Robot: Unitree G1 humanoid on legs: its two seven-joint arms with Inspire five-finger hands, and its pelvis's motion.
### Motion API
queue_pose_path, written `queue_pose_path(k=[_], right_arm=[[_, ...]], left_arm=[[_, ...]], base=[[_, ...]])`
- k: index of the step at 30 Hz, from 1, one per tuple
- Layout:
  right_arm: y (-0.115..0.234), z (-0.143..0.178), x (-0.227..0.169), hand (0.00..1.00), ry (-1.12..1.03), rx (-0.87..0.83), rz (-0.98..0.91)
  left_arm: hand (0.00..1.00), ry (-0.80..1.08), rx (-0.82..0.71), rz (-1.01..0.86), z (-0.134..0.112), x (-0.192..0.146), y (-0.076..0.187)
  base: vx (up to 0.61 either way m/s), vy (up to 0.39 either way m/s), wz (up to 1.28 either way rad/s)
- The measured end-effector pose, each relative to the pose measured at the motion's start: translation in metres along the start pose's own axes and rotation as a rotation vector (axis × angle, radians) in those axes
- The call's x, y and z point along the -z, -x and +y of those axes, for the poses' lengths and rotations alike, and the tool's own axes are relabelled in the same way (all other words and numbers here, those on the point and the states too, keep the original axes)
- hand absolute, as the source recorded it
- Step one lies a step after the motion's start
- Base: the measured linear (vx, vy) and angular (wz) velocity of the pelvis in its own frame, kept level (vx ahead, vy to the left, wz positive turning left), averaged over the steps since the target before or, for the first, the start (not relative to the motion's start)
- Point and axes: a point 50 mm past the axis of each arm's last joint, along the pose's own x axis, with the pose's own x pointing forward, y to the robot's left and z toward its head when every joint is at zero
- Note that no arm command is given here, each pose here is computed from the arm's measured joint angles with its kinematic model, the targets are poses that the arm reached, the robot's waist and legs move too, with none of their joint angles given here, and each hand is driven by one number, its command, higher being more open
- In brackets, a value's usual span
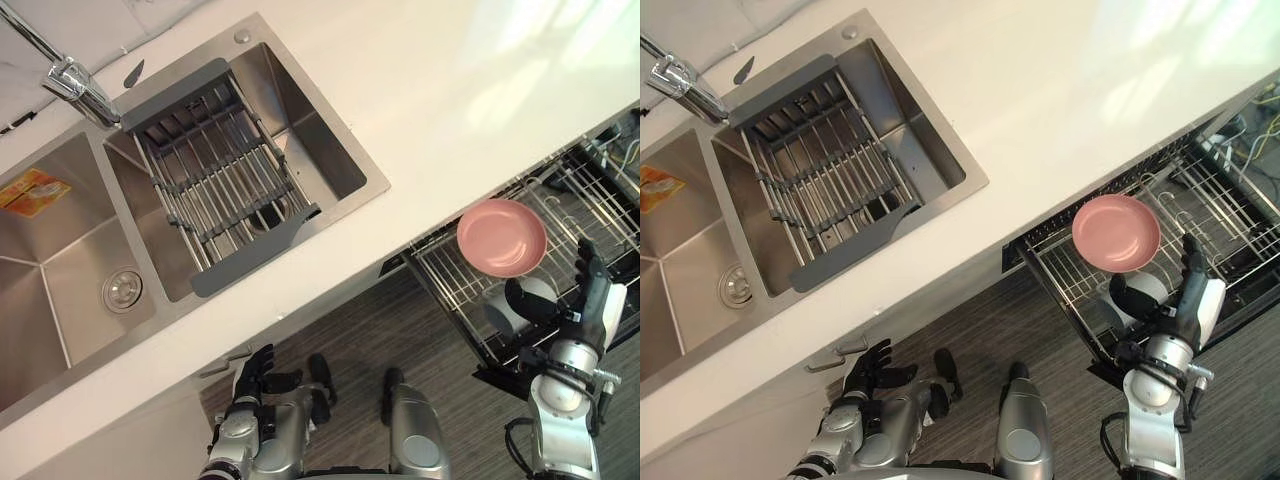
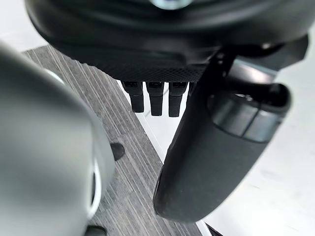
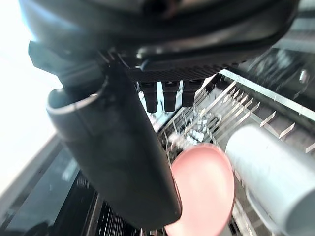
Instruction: Walk over to the sink, pick up the cup, carry it to the dishwasher, place the cup inside the dishwasher, then close the dishwasher door
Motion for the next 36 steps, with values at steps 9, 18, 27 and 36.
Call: queue_pose_path(k=[9, 18, 27, 36], right_arm=[[0.026, -0.033, 0.017, 0.9, -0.066, 0.118, 0.08], [0.038, -0.051, 0.049, 0.9, -0.26, 0.151, 0.243], [0.055, -0.054, 0.089, 0.9, -0.495, 0.214, 0.442], [0.037, -0.044, 0.09, 0.9, -0.754, 0.18, 0.424]], left_arm=[[0.9, 0.028, -0.037, 0.12, 0.008, 0.018, 0.002], [0.9, 0.017, -0.076, 0.219, 0.03, 0.044, 0.014], [0.9, 0.133, -0.132, 0.265, 0.037, 0.055, 0.019], [0.9, 0.173, -0.144, 0.263, 0.037, 0.058, 0.021]], base=[[0.0, 0.005, -0.02], [-0.01, -0.011, -0.26], [-0.02, -0.003, -0.3], [-0.05, 0.001, -0.21]])
